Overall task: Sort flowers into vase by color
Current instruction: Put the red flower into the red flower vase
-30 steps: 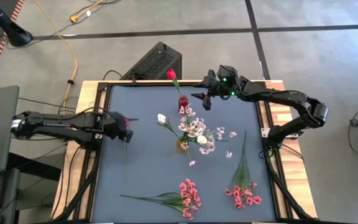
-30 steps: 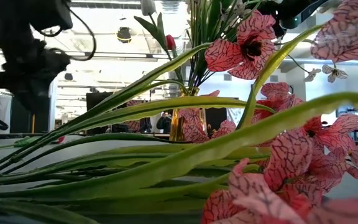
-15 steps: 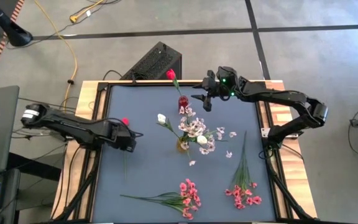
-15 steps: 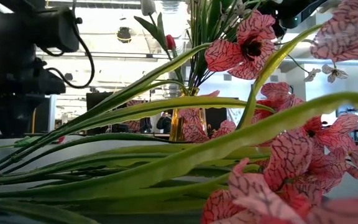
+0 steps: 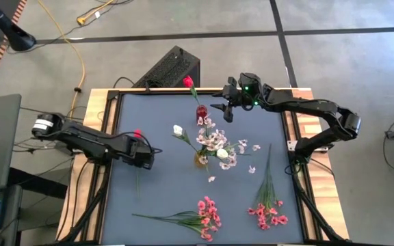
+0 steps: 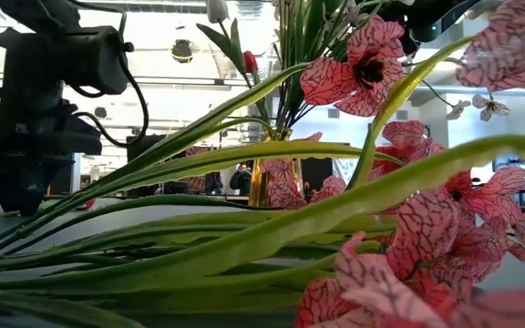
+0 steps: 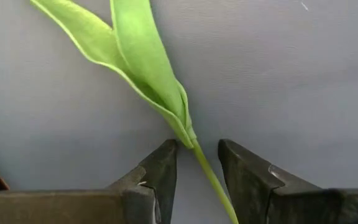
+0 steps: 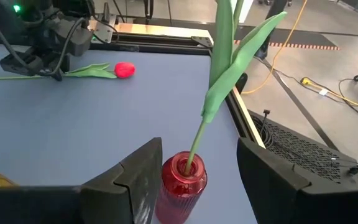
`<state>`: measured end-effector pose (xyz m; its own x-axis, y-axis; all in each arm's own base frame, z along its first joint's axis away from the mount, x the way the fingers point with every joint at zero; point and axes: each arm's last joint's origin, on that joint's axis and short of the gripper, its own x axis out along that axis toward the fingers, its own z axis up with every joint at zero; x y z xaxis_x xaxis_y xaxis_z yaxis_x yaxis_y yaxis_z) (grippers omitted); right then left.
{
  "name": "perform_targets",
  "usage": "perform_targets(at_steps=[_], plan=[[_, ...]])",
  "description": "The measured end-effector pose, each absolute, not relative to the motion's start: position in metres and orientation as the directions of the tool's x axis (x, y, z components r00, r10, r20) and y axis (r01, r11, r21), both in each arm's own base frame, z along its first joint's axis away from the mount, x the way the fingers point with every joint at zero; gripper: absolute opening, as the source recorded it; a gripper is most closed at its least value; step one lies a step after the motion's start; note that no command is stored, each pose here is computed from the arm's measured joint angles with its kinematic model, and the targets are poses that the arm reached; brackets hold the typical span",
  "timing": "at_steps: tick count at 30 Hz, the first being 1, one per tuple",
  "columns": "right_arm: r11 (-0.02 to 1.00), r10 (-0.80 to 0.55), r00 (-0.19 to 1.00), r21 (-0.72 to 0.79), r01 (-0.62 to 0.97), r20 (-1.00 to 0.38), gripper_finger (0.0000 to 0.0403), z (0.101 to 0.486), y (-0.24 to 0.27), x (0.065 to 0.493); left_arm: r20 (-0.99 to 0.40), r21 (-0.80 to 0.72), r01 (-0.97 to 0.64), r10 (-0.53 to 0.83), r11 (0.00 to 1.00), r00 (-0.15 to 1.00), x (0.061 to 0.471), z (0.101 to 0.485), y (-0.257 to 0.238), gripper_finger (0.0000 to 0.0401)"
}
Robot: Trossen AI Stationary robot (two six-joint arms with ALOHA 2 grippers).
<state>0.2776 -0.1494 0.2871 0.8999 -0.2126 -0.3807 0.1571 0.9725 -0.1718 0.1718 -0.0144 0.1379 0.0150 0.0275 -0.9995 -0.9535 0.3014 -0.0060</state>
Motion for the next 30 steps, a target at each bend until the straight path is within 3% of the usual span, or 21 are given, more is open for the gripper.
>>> perform_targets(at_steps=[6,12,15,19,24,30], plan=[[0.972,-0.214,0.9,-0.174,0.158,-0.381,0.0234,0.287,-0.15,0.277,-0.999,-0.006,-0.945,0.03,0.328,0.016,0.173,0.136,-0.014,0.0105],[0.972,-0.214,0.899,-0.173,0.158,-0.381,0.0234,0.287,-0.15,0.278,-0.995,-0.045,-0.94,0.07,0.339,0.072,0.172,0.142,-0.013,0.0043],[0.972,-0.214,0.899,-0.173,0.158,-0.381,0.0234,0.287,-0.15,0.278,-0.977,-0.075,-0.931,0.159,0.357,0.139,0.174,0.147,-0.01,0.0009],[0.973,-0.214,0.899,-0.169,0.159,-0.381,0.0234,0.287,-0.15,0.278,-0.929,-0.134,-0.9,0.263,0.414,0.259,0.177,0.159,-0.004,0.0005],[0.976,-0.203,0.894,-0.152,0.154,-0.4,0.0234,0.285,-0.147,0.278,-0.792,-0.235,-0.844,0.408,0.481,0.454,0.181,0.184,0.009,0.0001],[0.983,-0.185,0.878,-0.097,0.159,-0.442,0.0234,0.281,-0.144,0.277,-0.518,-0.27,-0.775,0.592,0.571,0.617,0.18,0.223,0.023,0.0]])
